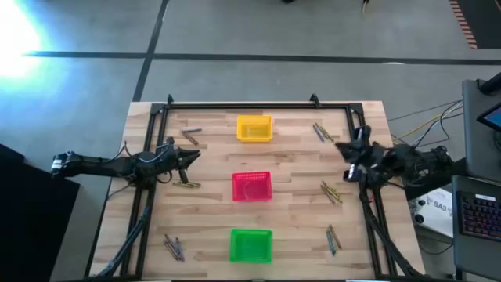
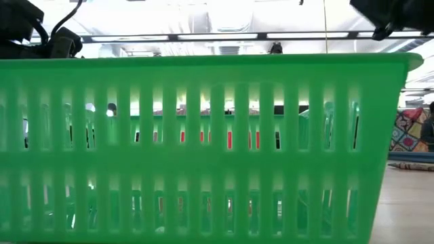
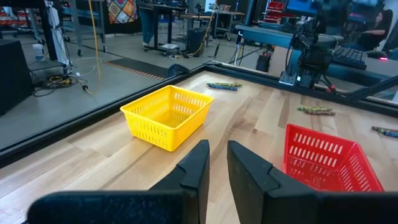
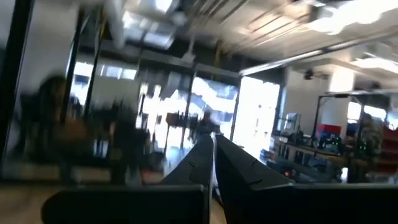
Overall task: Sort crayons
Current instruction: Put the green crayon into the yellow bin
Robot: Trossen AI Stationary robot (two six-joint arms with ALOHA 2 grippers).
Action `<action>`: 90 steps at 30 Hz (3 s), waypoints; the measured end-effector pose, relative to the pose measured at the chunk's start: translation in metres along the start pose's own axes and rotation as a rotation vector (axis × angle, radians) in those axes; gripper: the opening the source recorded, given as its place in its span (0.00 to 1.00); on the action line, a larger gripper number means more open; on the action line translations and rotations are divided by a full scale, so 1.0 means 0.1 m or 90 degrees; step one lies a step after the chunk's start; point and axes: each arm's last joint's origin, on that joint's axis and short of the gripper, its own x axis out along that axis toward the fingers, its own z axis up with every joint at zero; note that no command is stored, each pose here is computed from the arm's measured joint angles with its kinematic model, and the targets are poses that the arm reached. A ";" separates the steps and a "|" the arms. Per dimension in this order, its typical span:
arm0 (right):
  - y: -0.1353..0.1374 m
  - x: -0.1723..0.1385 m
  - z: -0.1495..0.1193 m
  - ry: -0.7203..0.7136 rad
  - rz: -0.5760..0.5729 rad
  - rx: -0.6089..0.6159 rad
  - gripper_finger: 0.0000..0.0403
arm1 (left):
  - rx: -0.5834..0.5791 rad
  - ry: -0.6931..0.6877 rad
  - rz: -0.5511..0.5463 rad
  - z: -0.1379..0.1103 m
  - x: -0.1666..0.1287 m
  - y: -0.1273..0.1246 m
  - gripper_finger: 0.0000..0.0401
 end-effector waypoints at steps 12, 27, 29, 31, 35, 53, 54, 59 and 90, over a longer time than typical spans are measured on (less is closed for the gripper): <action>-0.06 0.02 0.13 -0.072 -0.075 -0.058 0.02 | 0.000 0.000 0.000 0.00 0.00 0.00 0.10; -0.19 0.11 -0.04 0.032 -0.322 0.068 0.02 | 0.000 -0.001 0.000 0.00 0.00 0.00 0.10; -0.10 0.14 -0.25 0.130 -0.250 0.121 0.02 | -0.003 -0.006 -0.001 0.01 0.00 0.00 0.10; -0.02 0.14 -0.43 0.227 -0.155 0.156 0.02 | -0.004 -0.009 -0.002 0.01 0.00 0.00 0.10; 0.13 0.17 -0.69 0.352 -0.015 0.184 0.02 | 0.006 -0.011 0.008 0.02 0.00 0.00 0.10; -0.17 0.55 -0.67 0.713 -0.394 0.008 0.14 | 0.274 -0.029 0.149 0.07 -0.01 0.06 0.10; -0.20 0.57 -0.69 0.729 -0.403 0.006 0.17 | 0.270 -0.034 0.151 0.08 -0.01 0.06 0.10; -0.39 0.62 -0.87 0.803 -0.468 0.024 0.34 | 0.211 -0.040 0.143 0.08 -0.01 0.05 0.10; -1.02 0.47 -1.61 1.103 -0.510 0.104 0.19 | -0.098 0.013 0.106 -0.06 0.11 0.00 0.10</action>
